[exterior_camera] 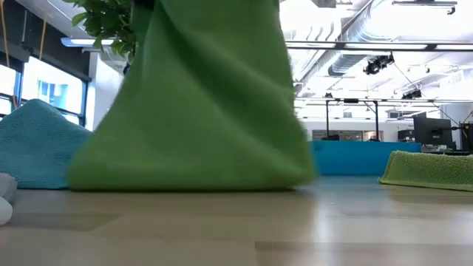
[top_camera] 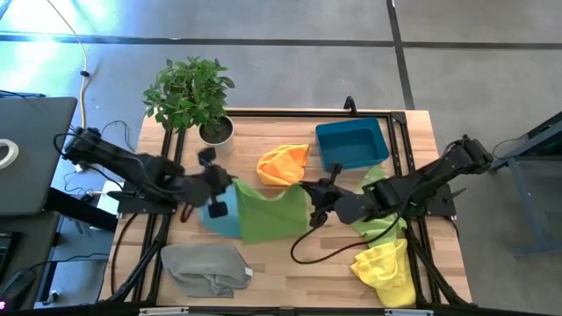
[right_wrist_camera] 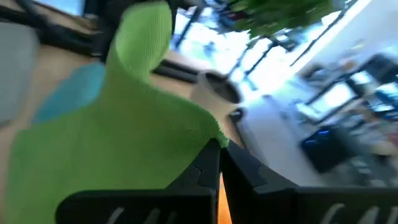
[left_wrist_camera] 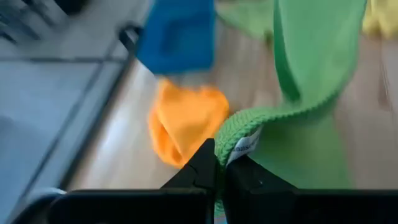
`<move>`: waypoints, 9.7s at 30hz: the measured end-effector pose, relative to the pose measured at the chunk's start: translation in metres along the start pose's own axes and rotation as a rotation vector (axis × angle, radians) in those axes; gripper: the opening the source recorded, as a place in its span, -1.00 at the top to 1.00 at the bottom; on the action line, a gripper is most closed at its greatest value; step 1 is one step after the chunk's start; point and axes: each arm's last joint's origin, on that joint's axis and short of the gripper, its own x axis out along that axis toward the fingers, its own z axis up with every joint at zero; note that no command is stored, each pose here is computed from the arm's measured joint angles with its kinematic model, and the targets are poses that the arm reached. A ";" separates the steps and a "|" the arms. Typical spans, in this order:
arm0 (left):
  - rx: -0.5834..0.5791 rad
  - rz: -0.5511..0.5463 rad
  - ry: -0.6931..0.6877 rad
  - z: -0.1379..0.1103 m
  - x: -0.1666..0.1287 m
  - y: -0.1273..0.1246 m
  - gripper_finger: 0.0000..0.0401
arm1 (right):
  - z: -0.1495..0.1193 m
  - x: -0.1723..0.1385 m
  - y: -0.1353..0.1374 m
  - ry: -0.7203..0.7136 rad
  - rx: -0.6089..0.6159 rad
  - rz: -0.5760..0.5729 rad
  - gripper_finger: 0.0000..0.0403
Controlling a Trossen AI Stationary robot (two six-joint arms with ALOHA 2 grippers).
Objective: Fold microfiber towels
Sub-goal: Fold the green microfiber cloth
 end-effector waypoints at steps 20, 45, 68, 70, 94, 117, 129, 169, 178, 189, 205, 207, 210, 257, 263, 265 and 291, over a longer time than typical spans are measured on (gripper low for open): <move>0.123 -0.088 -0.187 0.040 -0.041 0.014 1.00 | 0.056 -0.021 -0.046 -0.059 0.028 -0.022 1.00; 0.192 0.438 -0.213 0.058 -0.031 0.048 1.00 | 0.042 -0.003 -0.089 0.194 -0.214 -0.281 1.00; -0.085 -0.207 0.074 -0.028 0.031 -0.083 1.00 | -0.033 -0.030 0.029 0.231 0.085 0.257 1.00; -0.068 -0.232 0.113 -0.036 0.043 -0.102 1.00 | -0.043 -0.030 0.042 0.221 0.140 0.342 1.00; -0.162 -0.896 0.349 -0.033 0.069 -0.186 1.00 | -0.075 -0.034 0.099 0.426 0.420 0.854 1.00; -0.012 -0.347 0.530 -0.071 0.113 -0.133 1.00 | -0.114 0.027 0.101 0.543 0.273 0.492 1.00; 0.070 -0.181 0.539 -0.083 0.142 -0.099 1.00 | -0.125 0.060 0.084 0.543 0.252 0.289 1.00; 0.169 0.009 0.637 -0.095 0.185 -0.064 0.83 | -0.141 0.071 0.059 0.665 0.171 0.116 0.66; 0.212 0.018 0.672 -0.099 0.188 -0.066 0.64 | -0.118 0.078 0.065 0.571 0.354 0.245 0.49; 0.298 0.051 0.685 -0.076 0.179 -0.061 0.59 | -0.146 0.098 0.089 0.637 0.347 0.280 0.49; 0.238 -0.327 0.692 -0.067 0.166 -0.092 0.48 | -0.172 0.101 0.078 0.841 0.262 0.189 0.49; 0.258 -0.364 0.622 -0.063 0.167 -0.099 0.48 | -0.172 0.100 0.078 0.852 0.258 0.186 0.49; 0.262 -0.403 0.518 -0.056 0.169 -0.107 0.48 | -0.173 0.100 0.077 0.862 0.254 0.182 0.49; 0.355 -0.370 0.590 -0.046 0.190 -0.114 0.48 | -0.138 0.060 0.097 0.895 0.335 0.313 0.49; 0.334 -0.333 0.662 -0.063 0.203 -0.094 0.48 | -0.147 0.045 0.108 0.942 0.372 0.317 0.49; 0.306 -0.317 0.680 -0.071 0.207 -0.089 0.48 | -0.151 0.042 0.109 0.953 0.374 0.309 0.49; 0.186 -0.374 0.672 -0.046 0.189 -0.110 0.48 | -0.135 0.025 0.070 1.023 0.151 0.080 0.49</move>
